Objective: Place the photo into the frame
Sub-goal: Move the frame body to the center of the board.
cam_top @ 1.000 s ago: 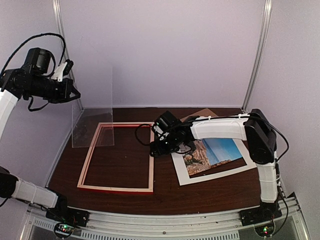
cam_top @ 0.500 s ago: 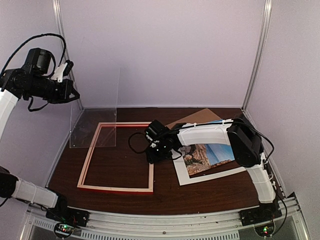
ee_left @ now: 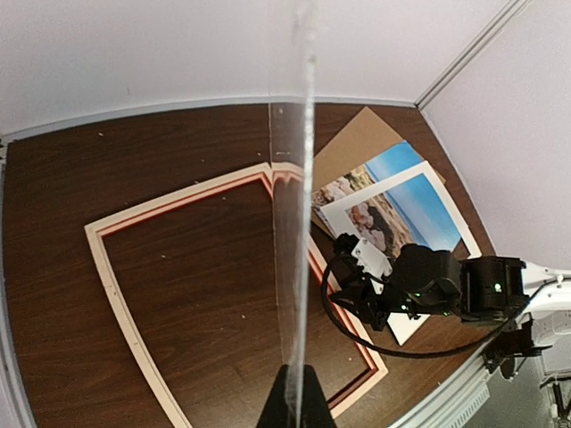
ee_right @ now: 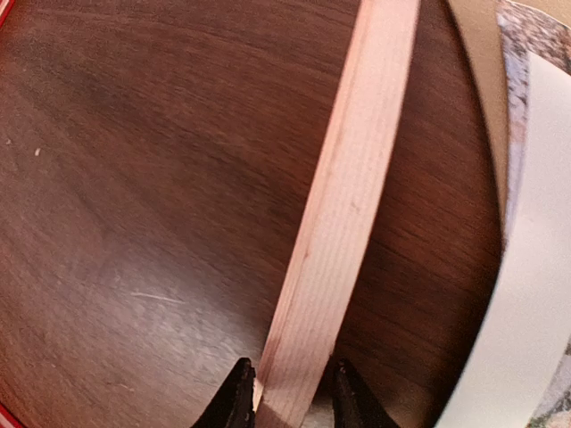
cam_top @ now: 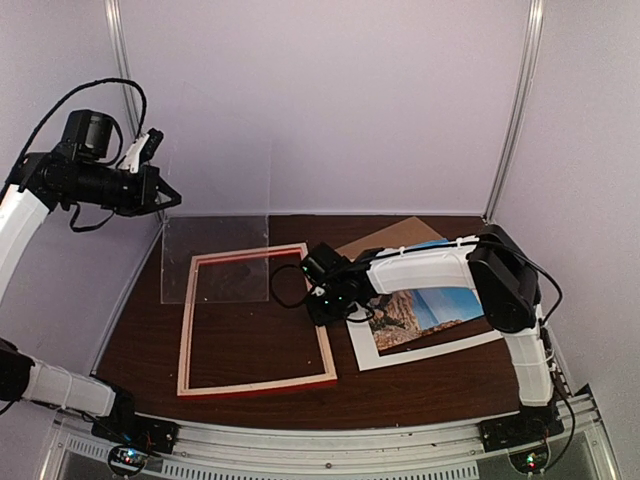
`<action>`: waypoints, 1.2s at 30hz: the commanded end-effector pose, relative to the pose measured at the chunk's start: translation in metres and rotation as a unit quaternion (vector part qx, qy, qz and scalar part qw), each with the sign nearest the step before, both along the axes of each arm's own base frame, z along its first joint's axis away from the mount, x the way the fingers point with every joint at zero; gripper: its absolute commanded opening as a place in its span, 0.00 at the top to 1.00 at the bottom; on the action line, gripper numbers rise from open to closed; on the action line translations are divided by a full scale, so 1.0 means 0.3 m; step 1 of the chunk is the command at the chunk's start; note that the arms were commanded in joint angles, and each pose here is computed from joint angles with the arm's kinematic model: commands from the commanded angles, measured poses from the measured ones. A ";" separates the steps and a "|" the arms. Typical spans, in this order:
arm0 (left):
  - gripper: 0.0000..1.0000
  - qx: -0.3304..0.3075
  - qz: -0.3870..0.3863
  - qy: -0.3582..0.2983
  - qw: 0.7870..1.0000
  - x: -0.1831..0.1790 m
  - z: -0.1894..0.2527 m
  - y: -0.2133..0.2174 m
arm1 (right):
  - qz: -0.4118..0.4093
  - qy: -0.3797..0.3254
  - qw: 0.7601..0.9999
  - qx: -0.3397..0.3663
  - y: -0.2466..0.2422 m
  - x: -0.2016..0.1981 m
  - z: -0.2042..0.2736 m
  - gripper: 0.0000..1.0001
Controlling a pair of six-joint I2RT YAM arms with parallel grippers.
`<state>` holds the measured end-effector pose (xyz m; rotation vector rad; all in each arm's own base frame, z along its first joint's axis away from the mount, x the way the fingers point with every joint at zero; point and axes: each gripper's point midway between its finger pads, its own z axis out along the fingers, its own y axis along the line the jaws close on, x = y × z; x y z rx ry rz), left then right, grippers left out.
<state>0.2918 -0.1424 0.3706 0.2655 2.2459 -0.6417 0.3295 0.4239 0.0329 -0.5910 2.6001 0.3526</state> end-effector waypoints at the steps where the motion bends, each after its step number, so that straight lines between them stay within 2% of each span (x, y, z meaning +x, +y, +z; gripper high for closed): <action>1: 1.00 -0.064 -0.031 -0.039 0.997 0.015 0.064 -0.061 | -0.057 -0.016 0.998 -0.027 -0.138 0.027 0.008 0.71; 13: 1.00 -0.116 -0.056 -0.008 0.992 0.015 0.001 -0.120 | -0.177 -0.037 0.983 -0.003 -0.323 0.051 -0.001 0.78; 19: 1.00 -0.157 -0.065 0.007 0.985 0.024 -0.026 -0.172 | -0.223 -0.047 0.973 0.018 -0.387 0.072 0.008 0.82; 26: 1.00 -0.171 -0.065 0.022 0.983 0.039 -0.061 -0.215 | -0.259 -0.055 0.964 0.039 -0.438 0.087 0.021 0.84; 31: 1.00 -0.212 -0.074 0.035 0.974 0.043 -0.084 -0.260 | -0.263 -0.050 0.962 0.055 -0.445 0.067 0.028 0.81; 36: 1.00 -0.224 -0.086 0.051 0.969 0.047 -0.116 -0.304 | -0.233 -0.028 0.970 0.070 -0.412 0.041 0.041 0.72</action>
